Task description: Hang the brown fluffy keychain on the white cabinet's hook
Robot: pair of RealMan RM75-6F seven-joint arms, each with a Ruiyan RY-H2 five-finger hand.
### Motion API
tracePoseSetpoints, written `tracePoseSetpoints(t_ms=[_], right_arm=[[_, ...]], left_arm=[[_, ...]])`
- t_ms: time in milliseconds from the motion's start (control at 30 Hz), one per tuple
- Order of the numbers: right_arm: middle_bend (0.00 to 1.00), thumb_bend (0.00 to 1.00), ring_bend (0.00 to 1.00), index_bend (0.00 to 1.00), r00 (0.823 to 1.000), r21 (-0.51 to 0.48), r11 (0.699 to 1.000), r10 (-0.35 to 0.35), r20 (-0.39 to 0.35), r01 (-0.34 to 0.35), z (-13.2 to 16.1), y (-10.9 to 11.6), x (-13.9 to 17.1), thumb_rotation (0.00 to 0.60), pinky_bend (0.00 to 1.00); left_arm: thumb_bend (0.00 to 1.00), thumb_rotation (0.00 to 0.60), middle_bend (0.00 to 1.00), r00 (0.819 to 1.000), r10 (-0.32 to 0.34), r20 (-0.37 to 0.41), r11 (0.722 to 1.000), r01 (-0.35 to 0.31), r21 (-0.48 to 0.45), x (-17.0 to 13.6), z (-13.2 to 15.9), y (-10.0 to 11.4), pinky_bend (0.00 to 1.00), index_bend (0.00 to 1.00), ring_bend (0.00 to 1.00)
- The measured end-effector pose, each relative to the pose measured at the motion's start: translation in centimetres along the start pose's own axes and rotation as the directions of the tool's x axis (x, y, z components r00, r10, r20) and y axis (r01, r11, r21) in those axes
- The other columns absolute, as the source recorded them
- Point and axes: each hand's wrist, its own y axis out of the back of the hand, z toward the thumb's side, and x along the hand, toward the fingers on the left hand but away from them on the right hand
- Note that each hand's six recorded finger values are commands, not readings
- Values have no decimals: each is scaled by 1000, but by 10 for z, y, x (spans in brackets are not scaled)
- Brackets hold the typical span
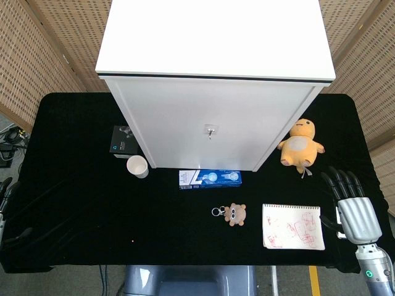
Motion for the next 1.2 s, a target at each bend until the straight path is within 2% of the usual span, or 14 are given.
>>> tracePoseSetpoints(t_ms=[233, 300, 333, 367, 400, 467, 567, 667, 833, 1033, 1200], right_arm=[[13, 0, 0, 0, 1000, 16, 1000, 21, -10, -21, 3, -6, -1, 600, 0], [109, 0, 67, 1, 999, 18, 999, 35, -28, -34, 6, -9, -4, 600, 70], [217, 0, 167, 9, 998, 22, 999, 45, -51, -44, 11, -13, -7, 600, 190], [340, 0, 306, 26, 996, 26, 998, 53, -70, -51, 14, -15, -10, 600, 367], [421, 0, 400, 46, 994, 29, 998, 60, -92, -57, 18, -17, -13, 600, 490], [631, 0, 638, 119, 985, 31, 996, 83, -149, -80, 30, -24, -20, 600, 788], [792, 7, 805, 215, 959, 19, 990, 142, -246, -141, 53, -37, -36, 600, 980], [865, 65, 876, 336, 921, -8, 975, 207, -330, -222, 77, -50, -52, 600, 1000], [886, 200, 897, 432, 851, -4, 938, 313, -421, -347, 115, -73, -72, 600, 1000], [892, 353, 899, 474, 782, 45, 882, 438, -443, -468, 150, -102, -90, 600, 1000], [892, 439, 899, 475, 747, 53, 845, 499, -440, -533, 181, -125, -104, 600, 1000]], left_arm=[[0, 600, 0, 1000, -7, -2, 1000, 7, 1, 2, -1, -1, 0, 0, 0], [0, 600, 0, 1000, -12, -5, 1000, 12, 1, 2, -1, -2, 0, 0, 0], [0, 600, 0, 1000, -15, -7, 1000, 15, 2, 3, -2, -3, 0, 0, 0], [0, 600, 0, 1000, -17, -8, 1000, 17, 4, 3, -2, -4, 0, 0, 0], [0, 600, 0, 1000, -19, -9, 1000, 19, 7, 4, -2, -4, 0, 0, 0], [0, 600, 0, 1000, -24, -12, 1000, 24, 10, 6, -2, -6, 0, 0, 0], [0, 600, 0, 999, -32, -18, 999, 32, 11, 10, -2, -8, 0, 0, 0], [0, 600, 0, 999, -42, -22, 999, 42, 8, 13, -3, -10, 0, 0, 0], [0, 600, 0, 997, -64, -38, 998, 64, 10, 18, -6, -15, 0, 0, 0], [0, 600, 0, 996, -72, -51, 997, 73, 10, 24, -9, -18, 0, 0, 0], [0, 600, 0, 995, -82, -62, 997, 83, 8, 26, -12, -20, 0, 0, 0]])
